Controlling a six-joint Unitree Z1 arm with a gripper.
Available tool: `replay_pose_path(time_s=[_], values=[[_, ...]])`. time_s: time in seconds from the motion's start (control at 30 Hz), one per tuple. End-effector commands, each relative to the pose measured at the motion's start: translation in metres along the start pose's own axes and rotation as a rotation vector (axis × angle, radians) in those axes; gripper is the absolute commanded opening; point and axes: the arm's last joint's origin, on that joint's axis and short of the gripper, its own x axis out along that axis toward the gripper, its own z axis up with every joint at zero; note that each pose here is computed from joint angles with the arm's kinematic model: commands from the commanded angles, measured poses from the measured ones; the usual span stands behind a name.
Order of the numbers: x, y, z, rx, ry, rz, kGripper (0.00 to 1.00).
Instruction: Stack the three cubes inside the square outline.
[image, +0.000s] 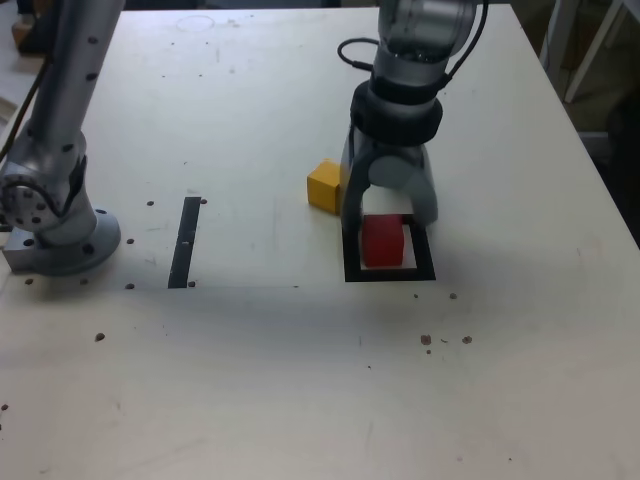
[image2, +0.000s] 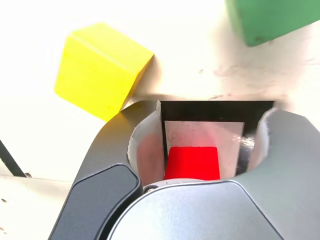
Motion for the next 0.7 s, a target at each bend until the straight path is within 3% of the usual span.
replay_pose_path(time_s=[0.0, 0.2, 0.33, 0.67], values=[[-0.017, 0.003, -0.008, -0.002, -0.032, 0.029, 1.00], [-0.046, 0.006, -0.033, 0.015, -0.058, 0.086, 1.00], [-0.053, 0.007, -0.048, 0.058, -0.038, 0.104, 0.99], [-0.052, 0.008, -0.070, 0.282, 0.011, 0.142, 0.96]])
